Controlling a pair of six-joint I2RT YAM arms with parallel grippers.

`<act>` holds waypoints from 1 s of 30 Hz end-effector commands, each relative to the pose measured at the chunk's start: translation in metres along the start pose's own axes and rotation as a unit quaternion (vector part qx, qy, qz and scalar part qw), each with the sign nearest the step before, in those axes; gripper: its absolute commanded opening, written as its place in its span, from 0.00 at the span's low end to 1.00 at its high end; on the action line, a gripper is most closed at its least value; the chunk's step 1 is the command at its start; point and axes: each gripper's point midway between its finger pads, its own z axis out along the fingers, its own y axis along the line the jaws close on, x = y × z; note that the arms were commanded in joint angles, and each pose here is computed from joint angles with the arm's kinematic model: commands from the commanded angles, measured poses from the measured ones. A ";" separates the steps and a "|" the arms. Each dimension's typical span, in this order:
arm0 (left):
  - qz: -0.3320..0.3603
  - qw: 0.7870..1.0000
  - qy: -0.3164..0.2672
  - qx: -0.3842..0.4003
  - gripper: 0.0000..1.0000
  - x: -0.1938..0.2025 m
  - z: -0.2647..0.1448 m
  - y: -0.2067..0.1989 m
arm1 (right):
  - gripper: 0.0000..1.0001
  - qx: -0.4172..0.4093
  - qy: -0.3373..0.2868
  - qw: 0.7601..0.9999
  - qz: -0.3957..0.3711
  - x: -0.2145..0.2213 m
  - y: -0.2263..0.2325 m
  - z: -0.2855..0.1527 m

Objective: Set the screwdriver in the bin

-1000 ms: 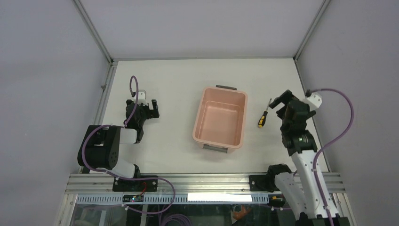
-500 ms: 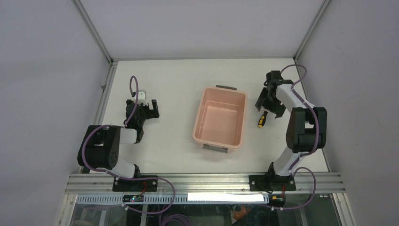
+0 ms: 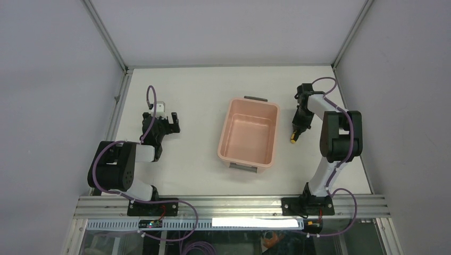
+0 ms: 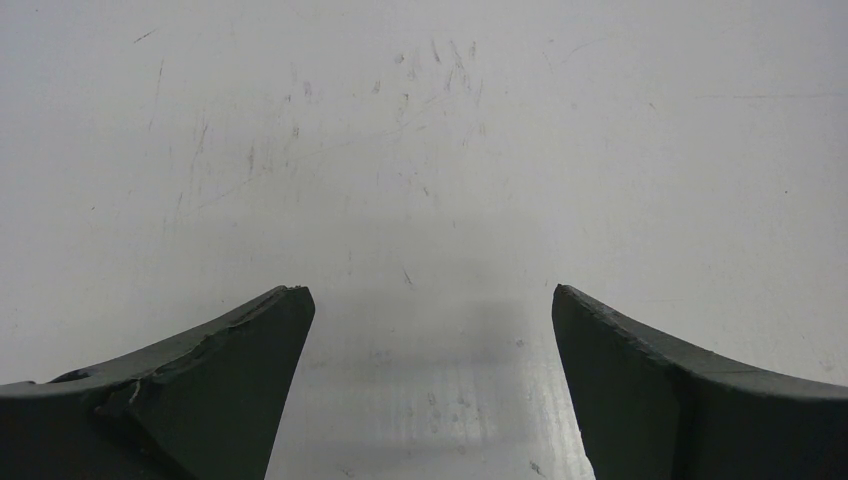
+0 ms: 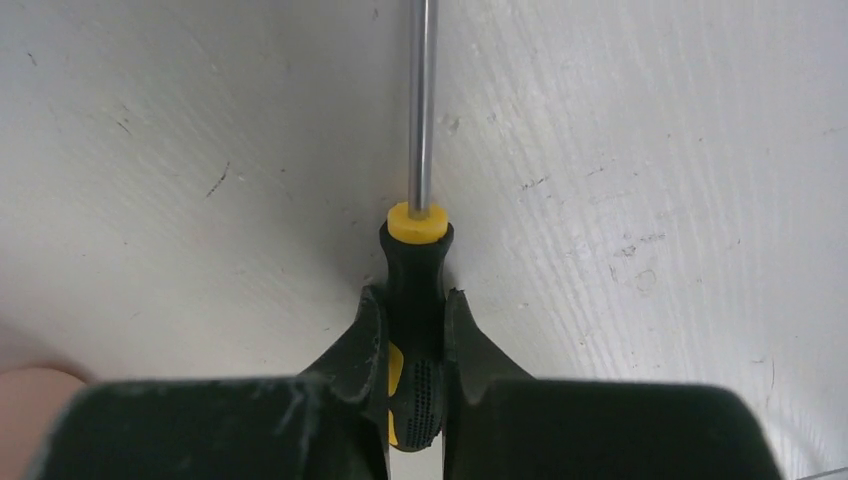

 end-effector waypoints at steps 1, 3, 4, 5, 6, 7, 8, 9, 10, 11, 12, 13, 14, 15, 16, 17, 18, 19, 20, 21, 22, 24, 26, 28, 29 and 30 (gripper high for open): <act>-0.005 0.999 -0.041 0.006 0.99 -0.026 0.005 -0.001 | 0.00 0.034 -0.021 0.999 -0.020 -0.013 -0.017 -0.017; -0.004 0.999 -0.041 0.006 0.99 -0.026 0.005 -0.001 | 0.00 0.040 -0.051 0.998 -0.019 -0.025 -0.025 -0.048; -0.004 0.999 -0.040 0.006 0.99 -0.026 0.005 -0.001 | 0.00 0.044 -0.066 0.997 -0.017 -0.030 -0.029 -0.064; -0.004 0.999 -0.041 0.006 0.99 -0.026 0.005 -0.001 | 0.00 0.050 -0.079 0.995 -0.014 -0.036 -0.034 -0.082; -0.004 0.999 -0.041 0.006 0.99 -0.026 0.005 -0.001 | 0.00 0.052 -0.089 0.995 -0.012 -0.038 -0.038 -0.097; -0.004 0.999 -0.041 0.006 0.99 -0.026 0.005 -0.001 | 0.00 0.048 -0.101 0.994 -0.008 -0.041 -0.039 -0.111; -0.004 0.999 -0.041 0.006 0.99 -0.026 0.005 -0.001 | 0.00 0.039 -0.109 0.993 -0.004 -0.043 -0.040 -0.130; -0.004 0.999 -0.041 0.006 0.99 -0.026 0.005 -0.001 | 0.00 0.024 -0.119 0.993 -0.001 -0.045 -0.037 -0.145; -0.004 0.999 -0.040 0.006 0.99 -0.026 0.005 -0.001 | 0.00 0.006 -0.133 0.991 -0.003 -0.046 -0.031 -0.161; -0.004 0.999 -0.041 0.006 0.99 -0.026 0.005 -0.001 | 0.00 -0.011 -0.148 0.989 -0.006 -0.046 -0.023 -0.176; -0.004 0.999 -0.041 0.006 0.99 -0.026 0.005 -0.001 | 0.00 -0.028 -0.166 0.986 -0.013 -0.045 -0.013 -0.194; -0.004 0.999 -0.041 0.006 0.99 -0.026 0.005 -0.001 | 0.00 -0.045 -0.185 0.981 -0.026 -0.042 0.000 -0.212; -0.004 0.999 -0.041 0.006 0.99 -0.026 0.005 -0.001 | 0.00 -0.064 -0.205 0.976 -0.042 -0.039 0.015 -0.229; -0.004 0.999 -0.041 0.006 0.99 -0.026 0.005 -0.001 | 0.00 -0.088 -0.224 0.969 -0.063 -0.032 0.034 -0.246; -0.004 0.999 -0.040 0.006 0.99 -0.025 0.005 -0.001 | 0.00 -0.116 -0.241 0.960 -0.082 -0.025 0.053 -0.262; -0.004 0.999 -0.041 0.006 0.99 -0.026 0.005 -0.001 | 0.00 -0.146 -0.256 0.950 -0.104 -0.015 0.074 -0.278; -0.005 0.999 -0.041 0.006 0.99 -0.026 0.005 -0.001 | 0.00 -0.172 -0.268 0.940 -0.126 -0.004 0.093 -0.291; -0.005 0.999 -0.041 0.006 0.99 -0.026 0.005 -0.001 | 0.00 -0.194 -0.276 0.930 -0.144 0.006 0.111 -0.301; -0.005 0.999 -0.041 0.006 0.99 -0.026 0.005 -0.001 | 0.00 -0.209 -0.279 0.923 -0.162 0.019 0.127 -0.306; -0.005 0.999 -0.041 0.006 0.99 -0.026 0.005 -0.001 | 0.00 -0.220 -0.279 0.918 -0.177 0.029 0.141 -0.307; -0.004 0.999 -0.041 0.006 0.99 -0.026 0.005 -0.001 | 0.00 -0.221 -0.272 0.917 -0.190 0.042 0.152 -0.303; -0.004 0.999 -0.041 0.006 0.99 -0.026 0.005 -0.001 | 0.00 -0.208 -0.254 0.921 -0.211 0.063 0.168 -0.285; -0.004 0.999 -0.041 0.006 0.99 -0.026 0.005 -0.001 | 0.00 -0.189 -0.226 0.926 -0.234 0.086 0.178 -0.258; -0.005 0.999 -0.041 0.006 0.99 -0.026 0.005 -0.001 | 0.00 -0.177 -0.197 0.929 -0.259 0.107 0.184 -0.229; -0.004 0.999 -0.041 0.006 0.99 -0.027 0.005 -0.001 | 0.00 -0.170 -0.182 0.932 -0.261 0.116 0.186 -0.215; -0.005 0.999 -0.040 0.006 0.99 -0.026 0.005 -0.001 | 0.00 -0.165 -0.166 0.935 -0.265 0.125 0.187 -0.200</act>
